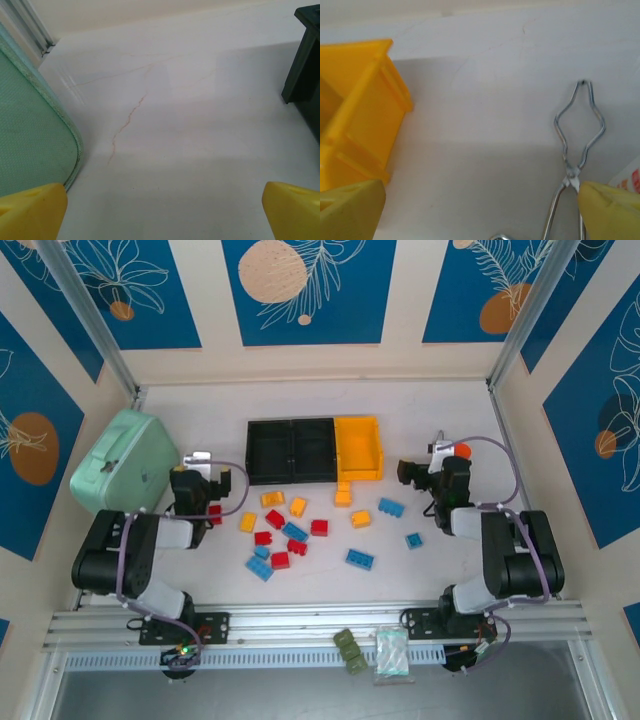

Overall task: Sort the legos into containers by color
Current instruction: Rotate the lego at the center of the table.

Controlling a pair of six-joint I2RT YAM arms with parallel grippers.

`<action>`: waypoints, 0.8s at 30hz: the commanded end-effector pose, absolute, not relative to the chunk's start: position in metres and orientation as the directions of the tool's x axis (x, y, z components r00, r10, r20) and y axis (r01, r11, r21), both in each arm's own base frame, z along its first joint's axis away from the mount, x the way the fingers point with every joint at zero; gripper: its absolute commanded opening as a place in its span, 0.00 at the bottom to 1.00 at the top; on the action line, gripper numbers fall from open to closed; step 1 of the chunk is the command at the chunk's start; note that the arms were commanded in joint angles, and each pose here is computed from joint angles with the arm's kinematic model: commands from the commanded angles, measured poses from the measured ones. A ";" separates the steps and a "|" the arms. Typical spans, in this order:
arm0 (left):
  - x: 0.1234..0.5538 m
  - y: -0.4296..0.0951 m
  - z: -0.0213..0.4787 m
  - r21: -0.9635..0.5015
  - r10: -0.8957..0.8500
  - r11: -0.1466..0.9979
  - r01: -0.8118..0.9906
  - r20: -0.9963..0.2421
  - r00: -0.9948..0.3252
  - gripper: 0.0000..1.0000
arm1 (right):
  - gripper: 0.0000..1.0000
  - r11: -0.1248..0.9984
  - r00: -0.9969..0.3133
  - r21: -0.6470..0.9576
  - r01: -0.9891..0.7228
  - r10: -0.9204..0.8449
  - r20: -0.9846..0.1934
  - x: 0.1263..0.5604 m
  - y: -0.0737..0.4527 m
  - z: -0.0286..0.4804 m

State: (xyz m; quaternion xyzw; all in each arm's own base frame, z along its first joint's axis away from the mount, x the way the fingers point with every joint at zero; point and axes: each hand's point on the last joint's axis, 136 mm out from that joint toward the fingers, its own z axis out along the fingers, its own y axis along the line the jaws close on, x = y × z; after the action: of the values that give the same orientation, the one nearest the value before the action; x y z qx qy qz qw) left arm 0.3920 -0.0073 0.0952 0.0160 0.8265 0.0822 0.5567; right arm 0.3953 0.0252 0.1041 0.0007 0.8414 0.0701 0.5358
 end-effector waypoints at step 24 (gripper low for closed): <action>0.278 -0.128 0.143 -0.681 -0.406 0.730 0.052 -0.494 -0.768 0.79 | 0.78 0.822 -0.868 0.529 0.210 0.405 -0.285 0.306 0.079 0.113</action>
State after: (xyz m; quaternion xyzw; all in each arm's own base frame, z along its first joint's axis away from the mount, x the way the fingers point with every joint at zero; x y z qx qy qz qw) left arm 0.3133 -0.1046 0.1557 -0.1164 0.8595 -0.3065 0.3920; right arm 0.3266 0.0687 0.1417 0.1743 0.9103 0.2550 0.2755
